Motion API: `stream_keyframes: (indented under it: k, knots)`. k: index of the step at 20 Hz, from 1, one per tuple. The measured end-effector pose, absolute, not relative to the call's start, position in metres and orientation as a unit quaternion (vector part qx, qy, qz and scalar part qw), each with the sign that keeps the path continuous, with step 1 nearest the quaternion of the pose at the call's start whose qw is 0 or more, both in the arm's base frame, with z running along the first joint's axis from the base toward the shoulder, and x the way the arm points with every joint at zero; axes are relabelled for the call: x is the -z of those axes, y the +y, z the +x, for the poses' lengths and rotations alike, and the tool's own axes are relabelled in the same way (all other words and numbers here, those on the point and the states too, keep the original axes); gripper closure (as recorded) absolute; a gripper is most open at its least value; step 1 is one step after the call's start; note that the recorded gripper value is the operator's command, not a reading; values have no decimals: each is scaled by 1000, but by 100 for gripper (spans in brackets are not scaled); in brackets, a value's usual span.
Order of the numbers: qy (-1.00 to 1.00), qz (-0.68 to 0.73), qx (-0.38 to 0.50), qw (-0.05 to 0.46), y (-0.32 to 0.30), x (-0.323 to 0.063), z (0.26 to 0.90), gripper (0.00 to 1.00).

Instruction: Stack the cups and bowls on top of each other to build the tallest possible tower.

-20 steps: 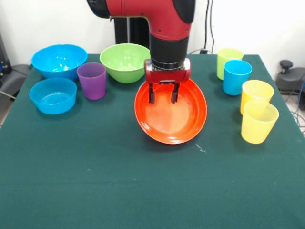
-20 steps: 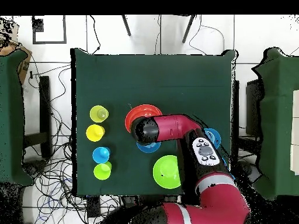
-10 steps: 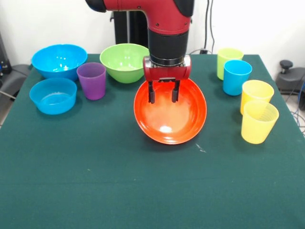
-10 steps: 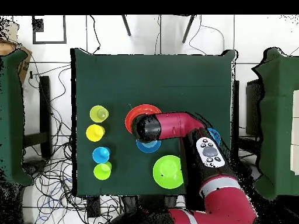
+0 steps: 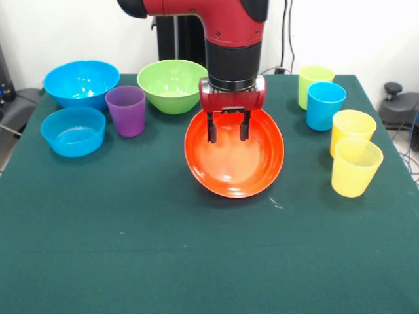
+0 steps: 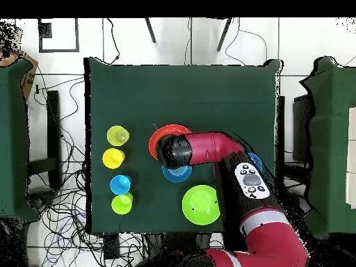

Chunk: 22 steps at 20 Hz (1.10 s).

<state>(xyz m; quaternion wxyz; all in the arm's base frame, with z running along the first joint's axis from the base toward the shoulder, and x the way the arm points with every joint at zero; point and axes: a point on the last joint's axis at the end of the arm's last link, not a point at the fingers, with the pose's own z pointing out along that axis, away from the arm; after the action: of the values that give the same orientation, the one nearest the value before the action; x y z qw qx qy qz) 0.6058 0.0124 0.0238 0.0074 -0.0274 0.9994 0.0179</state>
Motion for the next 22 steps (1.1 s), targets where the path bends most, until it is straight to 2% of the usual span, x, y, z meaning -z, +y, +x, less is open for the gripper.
stream_keyframes:
  k: [15, 22]
  knots:
    - [1000, -11, -11, -12, -50, -60, 598, 0]
    - [1000, -21, -4, -15, -60, -64, 597, 0]
